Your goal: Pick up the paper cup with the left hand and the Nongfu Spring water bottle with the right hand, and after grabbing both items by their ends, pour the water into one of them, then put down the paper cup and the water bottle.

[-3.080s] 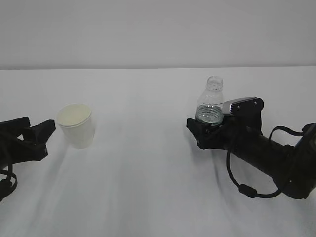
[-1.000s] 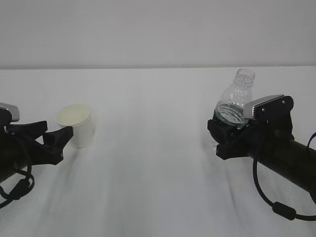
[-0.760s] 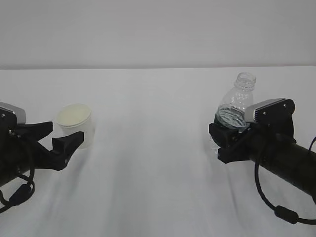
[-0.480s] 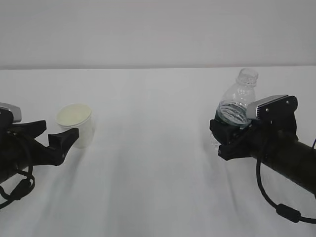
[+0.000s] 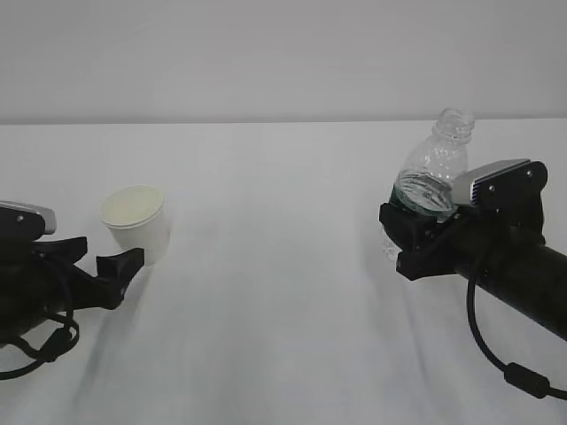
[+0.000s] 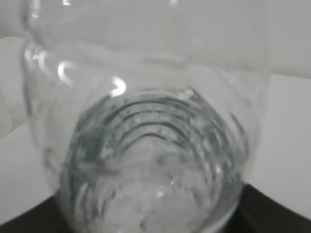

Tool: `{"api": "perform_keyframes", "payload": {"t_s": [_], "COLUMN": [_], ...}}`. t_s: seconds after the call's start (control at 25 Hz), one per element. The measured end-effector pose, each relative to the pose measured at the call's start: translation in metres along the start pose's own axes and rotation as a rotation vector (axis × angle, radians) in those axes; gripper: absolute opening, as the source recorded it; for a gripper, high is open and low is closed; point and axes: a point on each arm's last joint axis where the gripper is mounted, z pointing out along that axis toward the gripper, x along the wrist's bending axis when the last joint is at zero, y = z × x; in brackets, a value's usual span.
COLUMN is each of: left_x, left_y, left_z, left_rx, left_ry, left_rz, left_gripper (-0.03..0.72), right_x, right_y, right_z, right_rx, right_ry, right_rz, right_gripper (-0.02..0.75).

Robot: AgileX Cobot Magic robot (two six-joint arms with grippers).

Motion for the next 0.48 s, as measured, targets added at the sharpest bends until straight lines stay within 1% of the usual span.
{"api": "perform_keyframes", "payload": {"t_s": [0.24, 0.48], "left_x": [0.002, 0.003], "left_y": [0.003, -0.001], "left_z": [0.017, 0.033], "left_rx": [-0.026, -0.024], "left_ry": [-0.001, -0.001], "left_rz": [0.002, 0.002], "left_gripper": [0.689, 0.689], "right_x": [0.0, 0.0], "right_y": [0.0, 0.0], "right_z": [0.0, 0.0], "right_rx": [0.0, 0.0], "right_ry": [0.0, 0.0], "right_rz": [0.0, 0.0], "right_gripper": [0.398, 0.398]}}
